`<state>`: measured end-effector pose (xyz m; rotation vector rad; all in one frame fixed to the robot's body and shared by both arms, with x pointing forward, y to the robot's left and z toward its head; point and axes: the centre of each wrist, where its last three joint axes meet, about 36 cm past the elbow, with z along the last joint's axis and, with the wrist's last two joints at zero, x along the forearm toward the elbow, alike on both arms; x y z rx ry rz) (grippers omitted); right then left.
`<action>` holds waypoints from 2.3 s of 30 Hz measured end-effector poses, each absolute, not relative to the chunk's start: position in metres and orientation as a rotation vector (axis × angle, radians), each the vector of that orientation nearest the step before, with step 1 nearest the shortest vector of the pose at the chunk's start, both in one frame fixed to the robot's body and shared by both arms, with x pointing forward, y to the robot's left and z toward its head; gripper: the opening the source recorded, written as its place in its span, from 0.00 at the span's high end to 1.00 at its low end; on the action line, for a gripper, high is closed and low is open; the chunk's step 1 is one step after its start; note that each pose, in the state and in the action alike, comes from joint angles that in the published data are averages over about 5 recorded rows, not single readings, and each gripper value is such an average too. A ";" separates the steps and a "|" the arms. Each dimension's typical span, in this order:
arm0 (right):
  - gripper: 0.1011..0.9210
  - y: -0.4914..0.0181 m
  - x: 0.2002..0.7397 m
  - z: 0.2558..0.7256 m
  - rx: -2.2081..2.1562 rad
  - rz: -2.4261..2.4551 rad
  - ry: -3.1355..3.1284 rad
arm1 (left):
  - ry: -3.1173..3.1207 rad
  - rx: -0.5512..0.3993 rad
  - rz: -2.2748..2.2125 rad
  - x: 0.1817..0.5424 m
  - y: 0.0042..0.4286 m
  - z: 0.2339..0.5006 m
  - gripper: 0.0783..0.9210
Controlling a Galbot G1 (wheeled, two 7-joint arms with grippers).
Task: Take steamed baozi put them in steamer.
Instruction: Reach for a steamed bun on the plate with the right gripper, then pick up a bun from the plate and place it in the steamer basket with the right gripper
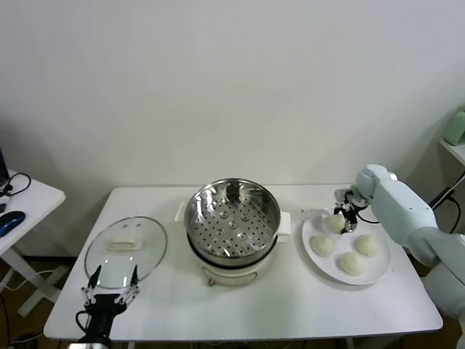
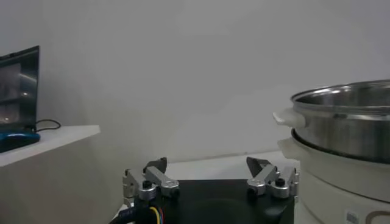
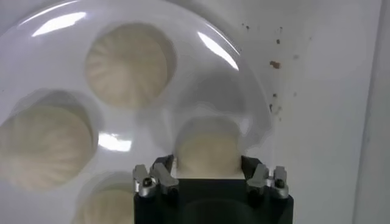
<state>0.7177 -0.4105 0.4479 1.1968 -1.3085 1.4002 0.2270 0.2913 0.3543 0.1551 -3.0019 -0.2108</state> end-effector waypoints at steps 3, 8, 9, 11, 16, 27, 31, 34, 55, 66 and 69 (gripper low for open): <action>0.24 -0.412 0.719 0.454 1.198 1.418 -1.306 | -3.001 0.156 -0.211 0.227 0.291 0.354 0.12; 0.24 -0.409 0.722 0.472 1.212 1.469 -1.291 | -3.000 0.158 -0.212 0.226 0.292 0.354 0.12; 0.24 -0.407 0.723 0.478 1.217 1.486 -1.286 | -3.000 0.158 -0.212 0.226 0.292 0.354 0.12; 0.24 -0.402 0.725 0.490 1.227 1.523 -1.277 | -3.000 0.158 -0.212 0.226 0.291 0.354 0.12; 0.24 -0.382 0.728 0.530 1.272 1.640 -1.240 | -3.002 0.157 -0.210 0.226 0.290 0.355 0.12; 0.23 -0.284 0.713 0.638 1.453 2.020 -1.030 | -3.003 0.150 -0.219 0.224 0.288 0.358 0.12; 0.23 -0.241 0.698 0.668 1.521 2.171 -0.912 | -2.998 0.142 -0.219 0.223 0.286 0.357 0.12; 0.23 -0.210 0.685 0.680 1.566 2.277 -0.806 | -2.994 0.137 -0.221 0.221 0.285 0.356 0.12; 0.23 -0.034 0.642 0.644 1.751 2.665 -0.200 | -2.982 0.157 -0.267 0.212 0.291 0.363 0.12; 0.22 -0.006 0.645 0.606 1.768 2.668 -0.097 | -2.968 0.153 -0.258 0.208 0.290 0.357 0.12; 0.22 -0.004 0.648 0.598 1.770 2.658 -0.089 | -2.965 0.155 -0.257 0.208 0.290 0.356 0.12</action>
